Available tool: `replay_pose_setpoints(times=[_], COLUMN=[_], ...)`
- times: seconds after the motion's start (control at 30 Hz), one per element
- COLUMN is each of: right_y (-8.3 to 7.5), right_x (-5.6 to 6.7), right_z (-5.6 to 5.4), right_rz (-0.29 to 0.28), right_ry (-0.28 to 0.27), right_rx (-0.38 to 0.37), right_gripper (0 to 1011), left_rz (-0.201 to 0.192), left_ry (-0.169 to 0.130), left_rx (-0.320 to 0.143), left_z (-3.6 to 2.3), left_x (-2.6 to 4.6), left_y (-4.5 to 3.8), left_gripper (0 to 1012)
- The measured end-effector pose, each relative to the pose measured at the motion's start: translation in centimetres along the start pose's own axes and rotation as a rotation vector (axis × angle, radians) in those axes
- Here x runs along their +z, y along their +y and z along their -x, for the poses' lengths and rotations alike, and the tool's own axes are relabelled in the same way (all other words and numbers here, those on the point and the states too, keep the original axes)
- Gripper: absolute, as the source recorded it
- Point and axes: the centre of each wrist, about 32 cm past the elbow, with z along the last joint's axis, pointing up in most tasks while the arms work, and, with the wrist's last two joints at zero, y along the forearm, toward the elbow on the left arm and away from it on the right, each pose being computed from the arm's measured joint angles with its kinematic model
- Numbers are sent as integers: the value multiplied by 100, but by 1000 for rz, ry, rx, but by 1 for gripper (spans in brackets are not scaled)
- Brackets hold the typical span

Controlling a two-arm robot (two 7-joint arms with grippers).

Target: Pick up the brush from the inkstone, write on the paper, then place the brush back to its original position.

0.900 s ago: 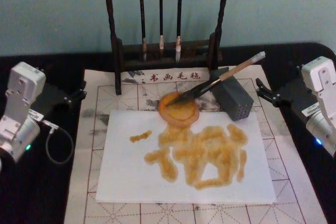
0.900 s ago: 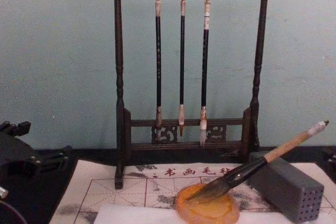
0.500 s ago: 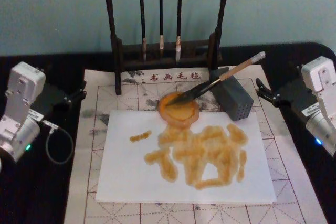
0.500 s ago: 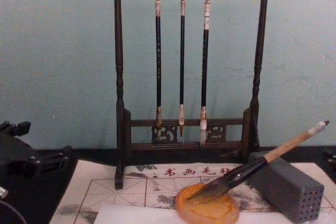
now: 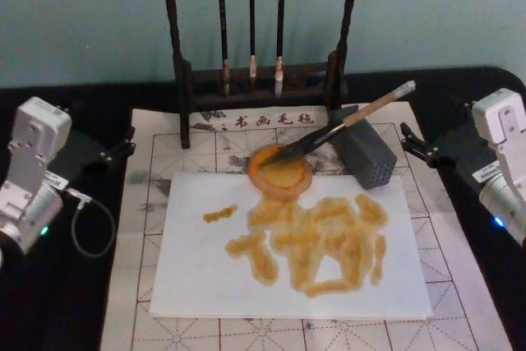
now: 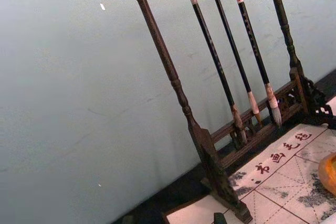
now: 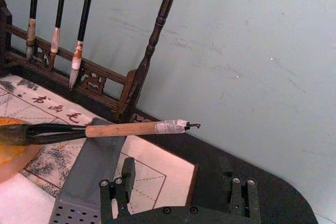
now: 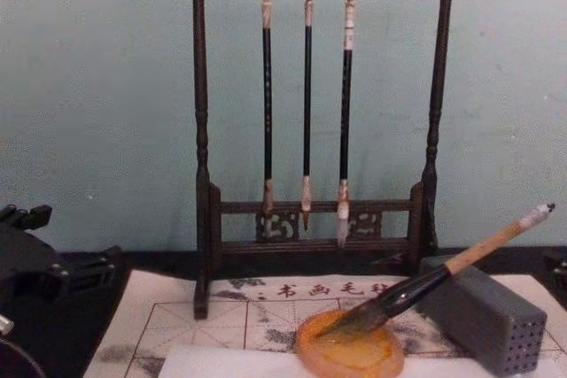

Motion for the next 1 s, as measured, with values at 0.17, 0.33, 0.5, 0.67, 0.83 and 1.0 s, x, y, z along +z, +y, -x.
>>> replay_pose_setpoints(times=[0.17, 0.33, 0.5, 0.67, 0.83, 1.0], right_y=[0, 0, 0, 0, 0, 0], right_x=[0, 0, 0, 0, 0, 0], right_z=[0, 0, 0, 0, 0, 0], right_rz=[0, 0, 0, 0, 0, 0], right_ry=[0, 0, 0, 0, 0, 0], right_rx=[0, 0, 0, 0, 0, 0], right_gripper=[1002, 1002, 1003, 1002, 1002, 1002], left_rz=[0, 0, 0, 0, 0, 0], left_ry=[0, 0, 0, 0, 0, 0], left_rx=[0, 0, 0, 0, 0, 0], left_z=[0, 0, 0, 0, 0, 0], left_x=[0, 0, 0, 0, 0, 0], left_y=[0, 0, 0, 0, 0, 0], left_gripper=[1001, 1001, 1001, 1001, 1001, 1001])
